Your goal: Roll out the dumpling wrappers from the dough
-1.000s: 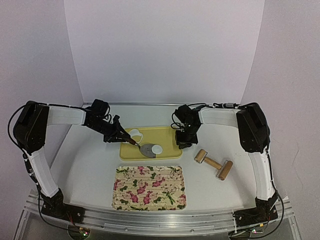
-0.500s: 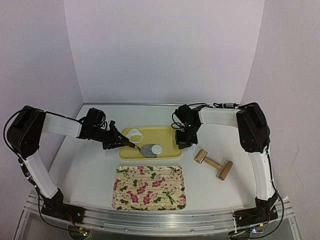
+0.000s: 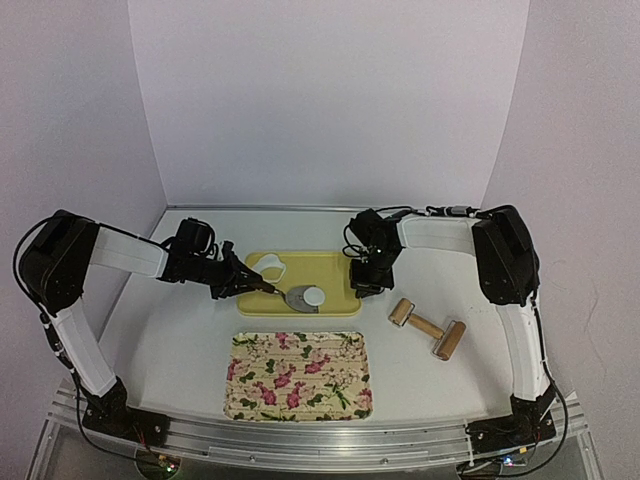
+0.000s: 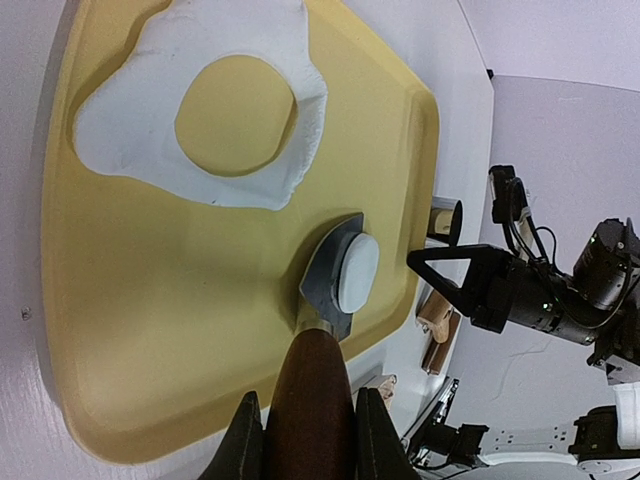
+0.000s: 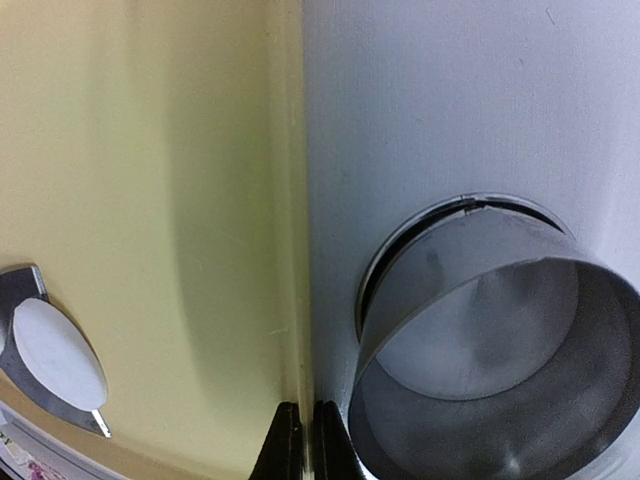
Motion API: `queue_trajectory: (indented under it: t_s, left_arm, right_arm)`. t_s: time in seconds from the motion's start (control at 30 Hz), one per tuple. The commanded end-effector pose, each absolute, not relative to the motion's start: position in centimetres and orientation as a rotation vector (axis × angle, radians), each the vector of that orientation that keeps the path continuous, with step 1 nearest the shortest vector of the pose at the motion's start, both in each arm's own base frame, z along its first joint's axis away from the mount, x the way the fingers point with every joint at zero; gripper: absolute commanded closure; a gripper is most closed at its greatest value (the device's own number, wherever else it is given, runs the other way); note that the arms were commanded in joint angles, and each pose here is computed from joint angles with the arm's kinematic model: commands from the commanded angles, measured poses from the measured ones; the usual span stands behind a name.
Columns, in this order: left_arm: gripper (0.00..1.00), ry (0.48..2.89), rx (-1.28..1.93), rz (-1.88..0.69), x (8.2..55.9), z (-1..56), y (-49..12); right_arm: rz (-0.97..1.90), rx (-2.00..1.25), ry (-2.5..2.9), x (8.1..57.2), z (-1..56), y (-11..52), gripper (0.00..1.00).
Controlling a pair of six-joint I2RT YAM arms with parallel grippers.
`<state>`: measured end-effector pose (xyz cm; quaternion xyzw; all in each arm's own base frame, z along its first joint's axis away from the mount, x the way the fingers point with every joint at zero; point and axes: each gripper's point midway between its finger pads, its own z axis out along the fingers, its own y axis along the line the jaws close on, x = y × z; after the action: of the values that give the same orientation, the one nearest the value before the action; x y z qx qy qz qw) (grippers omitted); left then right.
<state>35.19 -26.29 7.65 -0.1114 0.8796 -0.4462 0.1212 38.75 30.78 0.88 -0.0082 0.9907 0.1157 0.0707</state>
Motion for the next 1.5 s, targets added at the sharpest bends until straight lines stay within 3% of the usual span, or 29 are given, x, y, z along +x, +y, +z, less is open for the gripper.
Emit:
queue_trajectory:
  t_s: [0.0, 0.63, 1.17, 1.47]
  left_arm:
    - [1.00, 2.577, -0.406, -1.194, 35.3, 5.2, -25.2]
    - [1.00, 2.509, -0.347, -1.344, 35.8, 4.4, -28.6]
    - [1.00, 2.326, -0.280, -1.567, 36.2, 12.9, -29.7]
    - [1.00, 2.276, -0.297, -1.564, 35.2, 18.2, -28.5]
  right_arm:
    - [0.367, 0.010, 3.018, 38.3, -1.3, 31.7, 1.00]
    - [0.401, 0.042, 3.027, 38.5, -1.5, 32.3, 1.00]
    - [0.383, 0.075, 2.974, 39.2, 0.5, 31.8, 1.00]
    - [0.367, 0.072, 2.959, 39.2, 1.1, 31.4, 1.00]
